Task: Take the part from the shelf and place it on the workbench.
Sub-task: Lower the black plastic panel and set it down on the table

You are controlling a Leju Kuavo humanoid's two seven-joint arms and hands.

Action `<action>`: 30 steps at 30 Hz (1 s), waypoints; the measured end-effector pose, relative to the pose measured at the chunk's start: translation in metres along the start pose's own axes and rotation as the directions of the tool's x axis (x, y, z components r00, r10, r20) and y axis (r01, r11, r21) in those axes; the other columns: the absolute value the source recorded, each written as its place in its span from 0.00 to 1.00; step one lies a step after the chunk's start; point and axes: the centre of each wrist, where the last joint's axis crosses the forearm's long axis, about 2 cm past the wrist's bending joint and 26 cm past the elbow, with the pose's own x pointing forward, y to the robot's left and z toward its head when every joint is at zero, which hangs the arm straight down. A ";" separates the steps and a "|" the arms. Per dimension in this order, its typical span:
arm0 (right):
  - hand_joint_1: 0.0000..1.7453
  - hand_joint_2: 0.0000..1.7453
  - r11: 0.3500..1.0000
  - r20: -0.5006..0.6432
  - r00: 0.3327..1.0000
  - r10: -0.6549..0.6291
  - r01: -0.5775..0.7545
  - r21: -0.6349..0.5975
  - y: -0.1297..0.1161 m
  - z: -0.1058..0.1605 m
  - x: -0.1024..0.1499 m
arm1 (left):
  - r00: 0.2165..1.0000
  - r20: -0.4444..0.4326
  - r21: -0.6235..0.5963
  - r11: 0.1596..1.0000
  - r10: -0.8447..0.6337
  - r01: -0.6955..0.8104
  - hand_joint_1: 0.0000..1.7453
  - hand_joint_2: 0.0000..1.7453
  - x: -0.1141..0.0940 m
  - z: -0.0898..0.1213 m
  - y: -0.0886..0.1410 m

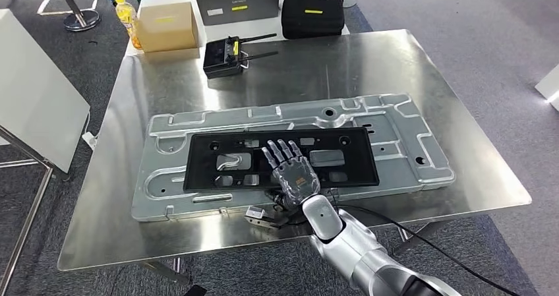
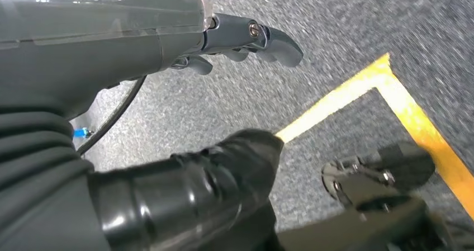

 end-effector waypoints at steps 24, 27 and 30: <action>0.00 0.00 0.986 -0.176 0.984 0.026 -0.054 -0.158 -0.003 0.006 0.008 | 0.999 -0.023 0.008 0.999 0.032 -0.032 0.00 0.00 -0.002 0.000 -0.001; 0.00 0.00 0.985 -0.177 0.984 0.026 -0.055 -0.164 -0.005 0.005 0.008 | 0.999 -0.022 0.006 0.999 0.034 -0.034 0.00 0.00 -0.002 0.000 -0.001; 0.00 0.00 0.983 -0.180 0.983 0.027 -0.059 -0.176 -0.007 0.003 0.007 | 0.999 -0.018 0.008 0.999 0.036 -0.036 0.00 0.00 0.000 0.000 0.000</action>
